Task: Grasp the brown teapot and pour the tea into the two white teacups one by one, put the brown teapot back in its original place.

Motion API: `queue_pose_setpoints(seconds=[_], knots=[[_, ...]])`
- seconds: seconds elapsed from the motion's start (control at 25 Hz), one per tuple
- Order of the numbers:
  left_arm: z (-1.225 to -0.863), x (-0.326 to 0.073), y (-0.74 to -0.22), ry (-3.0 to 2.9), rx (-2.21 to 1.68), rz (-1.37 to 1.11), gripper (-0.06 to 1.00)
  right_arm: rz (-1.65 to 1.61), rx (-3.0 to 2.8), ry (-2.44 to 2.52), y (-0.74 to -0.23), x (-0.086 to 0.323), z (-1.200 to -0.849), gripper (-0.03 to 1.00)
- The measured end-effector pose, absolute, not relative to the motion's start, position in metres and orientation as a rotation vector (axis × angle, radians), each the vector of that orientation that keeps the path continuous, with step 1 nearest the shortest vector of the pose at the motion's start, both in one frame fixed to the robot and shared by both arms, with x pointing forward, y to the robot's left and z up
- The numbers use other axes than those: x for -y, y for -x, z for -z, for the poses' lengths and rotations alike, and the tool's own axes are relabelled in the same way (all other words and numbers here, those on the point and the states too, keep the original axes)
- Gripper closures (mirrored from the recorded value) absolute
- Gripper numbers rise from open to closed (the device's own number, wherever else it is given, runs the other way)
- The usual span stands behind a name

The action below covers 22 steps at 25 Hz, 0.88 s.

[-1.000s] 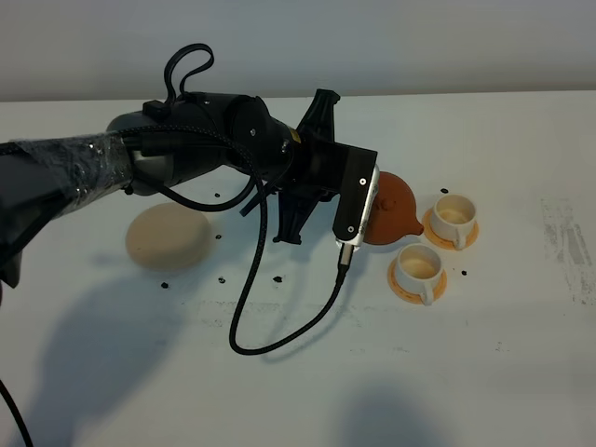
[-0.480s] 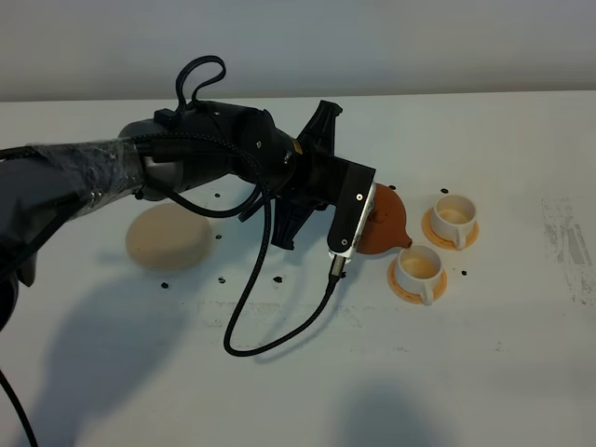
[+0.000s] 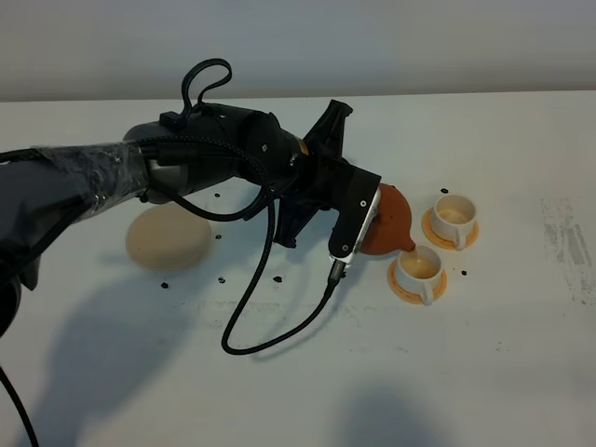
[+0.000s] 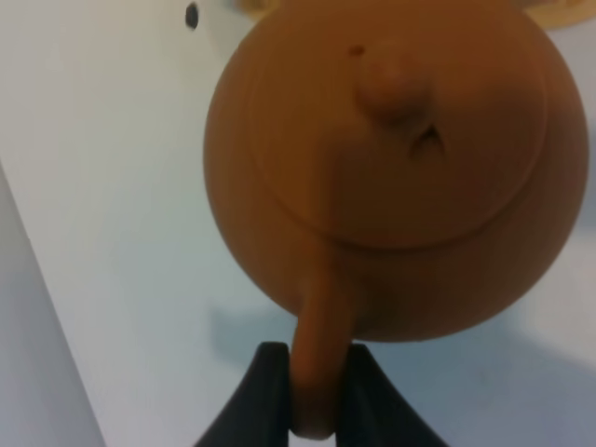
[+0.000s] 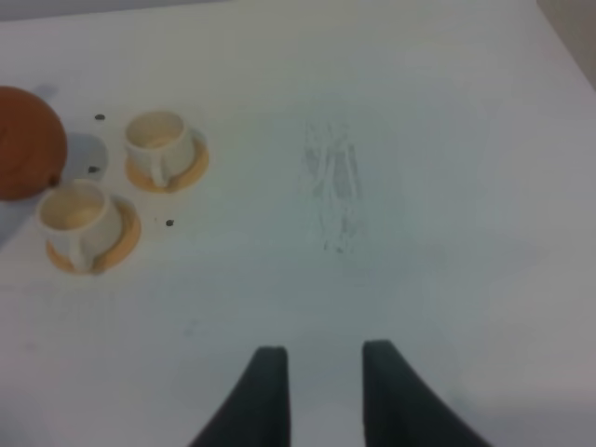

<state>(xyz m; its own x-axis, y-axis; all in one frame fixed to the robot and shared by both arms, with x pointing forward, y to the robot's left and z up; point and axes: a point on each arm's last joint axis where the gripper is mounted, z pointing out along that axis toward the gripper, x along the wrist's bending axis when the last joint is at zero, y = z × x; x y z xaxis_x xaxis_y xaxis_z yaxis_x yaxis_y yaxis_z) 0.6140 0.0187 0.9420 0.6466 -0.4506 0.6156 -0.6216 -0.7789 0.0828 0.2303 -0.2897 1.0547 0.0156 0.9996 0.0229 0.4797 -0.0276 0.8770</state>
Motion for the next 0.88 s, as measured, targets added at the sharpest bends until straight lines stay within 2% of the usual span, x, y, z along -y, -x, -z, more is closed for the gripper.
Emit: queue_pose_setpoints(seconds=[0.88], knots=[[-0.9457, -0.0162, -0.6179, -2.530, 0.952, -0.963, 0.85, -0.942, -1.548, -1.594, -0.2303, 0.2897, -1.0547, 0.75]])
